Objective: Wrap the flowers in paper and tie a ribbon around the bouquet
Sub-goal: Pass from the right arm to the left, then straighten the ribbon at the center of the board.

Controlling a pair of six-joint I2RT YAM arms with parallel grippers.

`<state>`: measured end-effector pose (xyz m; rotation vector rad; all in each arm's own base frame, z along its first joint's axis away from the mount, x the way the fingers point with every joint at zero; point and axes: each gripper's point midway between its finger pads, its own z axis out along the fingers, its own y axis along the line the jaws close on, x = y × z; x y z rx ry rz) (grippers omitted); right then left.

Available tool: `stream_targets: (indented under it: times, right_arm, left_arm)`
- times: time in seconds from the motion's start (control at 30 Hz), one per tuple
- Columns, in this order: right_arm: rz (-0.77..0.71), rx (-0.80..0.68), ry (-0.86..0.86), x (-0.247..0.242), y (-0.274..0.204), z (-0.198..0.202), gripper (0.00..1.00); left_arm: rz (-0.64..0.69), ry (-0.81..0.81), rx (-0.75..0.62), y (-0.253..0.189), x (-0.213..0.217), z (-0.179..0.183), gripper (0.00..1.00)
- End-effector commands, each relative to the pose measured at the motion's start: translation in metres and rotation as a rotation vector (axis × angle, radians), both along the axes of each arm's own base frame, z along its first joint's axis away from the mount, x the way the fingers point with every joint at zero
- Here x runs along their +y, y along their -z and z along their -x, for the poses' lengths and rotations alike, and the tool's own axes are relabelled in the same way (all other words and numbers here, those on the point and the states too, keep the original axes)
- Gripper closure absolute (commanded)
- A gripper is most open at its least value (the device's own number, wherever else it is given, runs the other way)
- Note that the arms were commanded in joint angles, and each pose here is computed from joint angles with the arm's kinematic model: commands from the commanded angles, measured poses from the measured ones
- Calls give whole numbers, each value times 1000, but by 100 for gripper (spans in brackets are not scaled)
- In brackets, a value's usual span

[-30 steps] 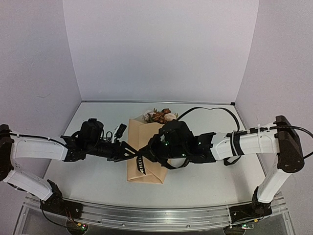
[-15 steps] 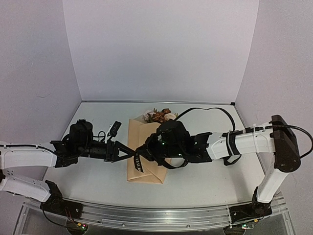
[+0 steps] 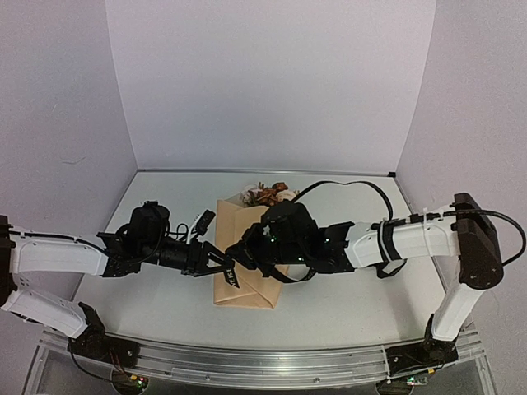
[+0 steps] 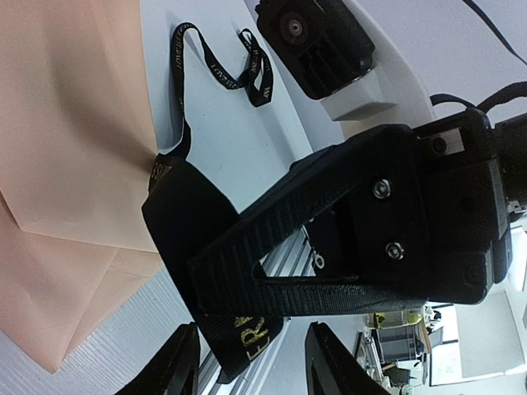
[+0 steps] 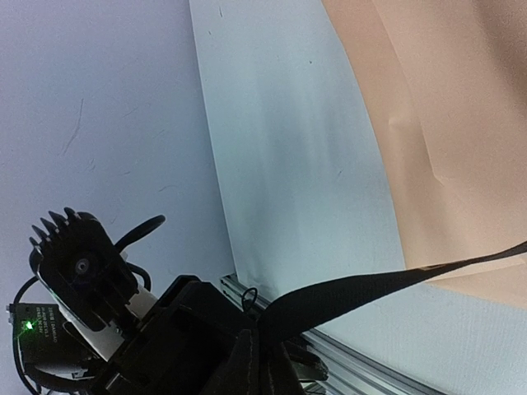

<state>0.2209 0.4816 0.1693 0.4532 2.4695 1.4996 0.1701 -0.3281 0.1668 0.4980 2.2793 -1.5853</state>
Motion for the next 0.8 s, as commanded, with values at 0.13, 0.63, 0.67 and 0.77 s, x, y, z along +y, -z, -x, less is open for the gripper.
stream_targets:
  times: [0.13,0.63,0.67,0.77]
  right_arm:
    - [-62,-36,-22,11,-21,1,100]
    - [405,-105,356,-191,53,-11,28]
    - [449,-94,424,-218,62,-11,26]
    - [548,-64,563,-283,84,-6,25]
  left_arm:
    - [39,3,-39,-18,-11,-8,84]
    - [-398,-809,162,22,141,-33,100]
    - [-432,-881,186,25,159,-30,100]
    - [-514,-1090,183,24,210,-25,100]
